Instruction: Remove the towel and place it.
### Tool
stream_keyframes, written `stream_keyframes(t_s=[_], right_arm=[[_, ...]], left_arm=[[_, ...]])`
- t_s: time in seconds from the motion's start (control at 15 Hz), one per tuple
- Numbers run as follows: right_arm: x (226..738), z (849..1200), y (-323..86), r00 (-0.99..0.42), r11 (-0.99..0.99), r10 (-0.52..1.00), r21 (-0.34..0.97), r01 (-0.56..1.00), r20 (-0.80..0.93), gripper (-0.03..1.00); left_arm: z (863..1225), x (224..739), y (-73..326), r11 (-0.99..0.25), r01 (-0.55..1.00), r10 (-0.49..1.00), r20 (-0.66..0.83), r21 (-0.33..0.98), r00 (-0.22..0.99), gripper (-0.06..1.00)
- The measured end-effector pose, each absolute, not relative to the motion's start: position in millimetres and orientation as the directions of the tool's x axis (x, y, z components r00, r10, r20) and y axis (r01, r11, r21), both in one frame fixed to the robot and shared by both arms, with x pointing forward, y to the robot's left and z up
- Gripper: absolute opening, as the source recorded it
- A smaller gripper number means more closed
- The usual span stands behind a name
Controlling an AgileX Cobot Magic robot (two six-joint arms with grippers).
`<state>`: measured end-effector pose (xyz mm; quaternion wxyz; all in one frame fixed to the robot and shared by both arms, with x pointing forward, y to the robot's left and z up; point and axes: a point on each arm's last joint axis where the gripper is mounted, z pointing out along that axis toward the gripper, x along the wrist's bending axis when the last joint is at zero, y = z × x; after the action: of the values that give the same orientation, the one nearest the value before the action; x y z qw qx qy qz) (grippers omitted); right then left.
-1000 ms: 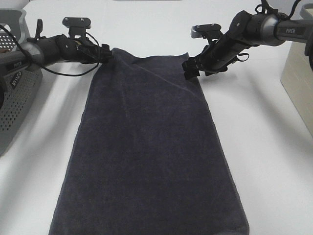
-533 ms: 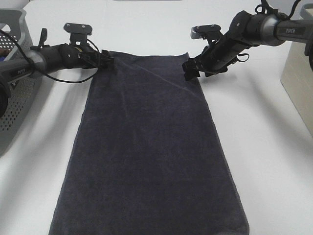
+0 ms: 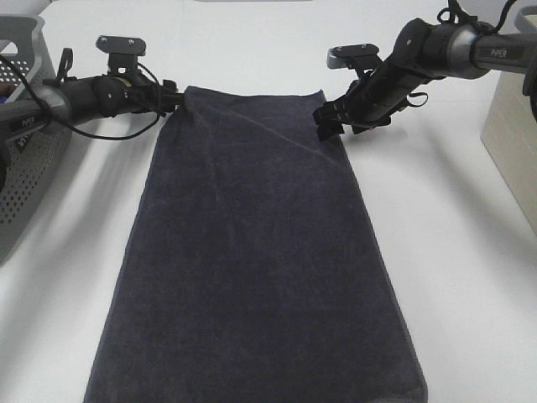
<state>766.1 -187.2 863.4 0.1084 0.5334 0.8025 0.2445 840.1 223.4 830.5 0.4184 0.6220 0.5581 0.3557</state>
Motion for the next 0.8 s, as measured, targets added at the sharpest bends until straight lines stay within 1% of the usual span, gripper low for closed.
stream_keyframes(t_s=[0.2,0.33,0.4,0.6,0.67,0.8], right_arm=[[765.5,863.0,-187.4,-0.41,0.317,0.908,0.501,0.805,0.086,0.7],[765.5,869.2,-187.4,-0.413,0.318,0.907,0.507,0.801,0.083,0.7],[765.7,877.3,-187.3,-0.414,0.317,0.907,0.519,0.794,0.08,0.7],[765.5,922.0,-187.3,-0.42,0.31,0.905,0.586,0.749,0.059,0.7],[764.5,933.0,-187.4,-0.423,0.309,0.905,0.598,0.74,0.056,0.7],[760.5,946.3,-187.3,-0.432,0.316,0.9,0.594,0.74,0.06,0.7]], left_arm=[[831.1,840.7,227.6,0.035,0.402,0.993,-0.079,0.915,0.093,0.76],[839.6,841.5,227.5,0.047,0.391,0.992,-0.089,0.919,0.09,0.76],[849.3,842.4,227.4,0.05,0.377,0.992,-0.09,0.925,0.091,0.76],[888.0,843.7,226.2,0.056,0.331,0.991,-0.094,0.942,0.1,0.76],[898.6,842.0,223.6,0.048,0.354,0.989,-0.094,0.934,0.113,0.76],[906.9,834.3,218.3,0.022,0.482,0.984,-0.104,0.876,0.143,0.76]])
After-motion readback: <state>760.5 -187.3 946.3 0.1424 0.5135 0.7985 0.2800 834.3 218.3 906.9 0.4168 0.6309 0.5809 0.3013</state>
